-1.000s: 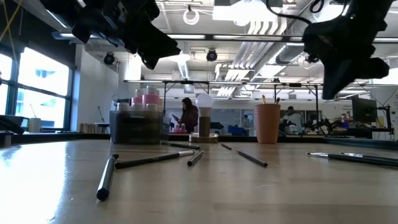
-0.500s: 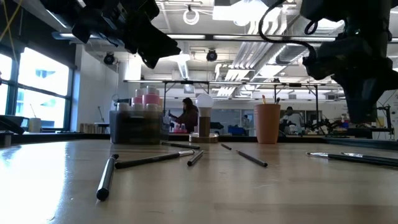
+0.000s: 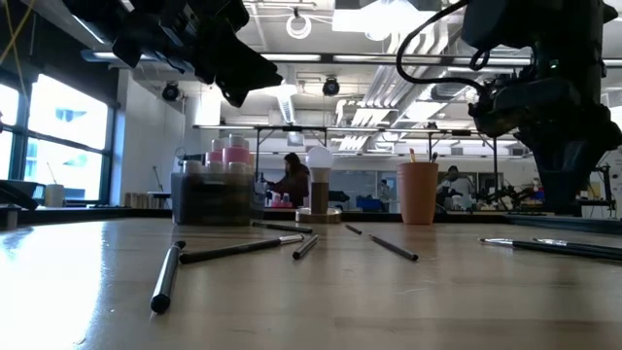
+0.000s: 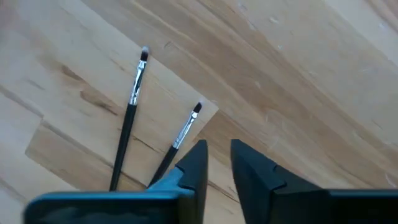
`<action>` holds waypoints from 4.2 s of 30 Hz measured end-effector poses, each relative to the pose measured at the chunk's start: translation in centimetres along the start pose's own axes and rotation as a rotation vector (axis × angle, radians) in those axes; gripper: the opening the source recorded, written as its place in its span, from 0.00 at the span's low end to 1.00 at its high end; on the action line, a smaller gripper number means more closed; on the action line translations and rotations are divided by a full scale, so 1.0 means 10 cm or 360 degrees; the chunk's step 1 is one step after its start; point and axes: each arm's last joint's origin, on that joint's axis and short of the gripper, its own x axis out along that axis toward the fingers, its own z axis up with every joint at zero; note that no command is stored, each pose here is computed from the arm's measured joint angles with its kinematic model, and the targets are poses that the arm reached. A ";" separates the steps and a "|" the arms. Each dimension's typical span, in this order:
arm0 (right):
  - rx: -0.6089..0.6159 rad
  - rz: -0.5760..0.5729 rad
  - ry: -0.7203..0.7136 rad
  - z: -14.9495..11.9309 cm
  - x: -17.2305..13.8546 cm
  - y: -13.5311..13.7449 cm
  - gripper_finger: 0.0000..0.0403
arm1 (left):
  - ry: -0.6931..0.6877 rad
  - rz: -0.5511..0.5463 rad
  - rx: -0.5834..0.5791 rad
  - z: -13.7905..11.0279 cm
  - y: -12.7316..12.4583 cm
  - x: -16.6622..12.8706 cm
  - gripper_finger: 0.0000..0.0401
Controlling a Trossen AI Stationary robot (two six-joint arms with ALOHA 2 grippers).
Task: Pick & Place Paint Supplies
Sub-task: Put the silver paintbrush into the orange cup
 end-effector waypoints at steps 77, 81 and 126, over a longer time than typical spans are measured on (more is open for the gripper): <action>-0.0072 -0.0165 -0.0009 0.17 0.43 0.07 0.00 | 0.0000 0.0041 0.0000 0.00 0.01 0.00 0.26; -0.0157 -0.0169 -0.0010 0.22 0.43 0.04 0.00 | 0.0000 0.0041 0.0000 0.00 0.01 0.00 0.26; -0.0042 -0.0196 -0.0059 0.35 0.34 -0.08 0.20 | 0.0001 0.0040 0.0000 0.00 0.01 0.00 0.26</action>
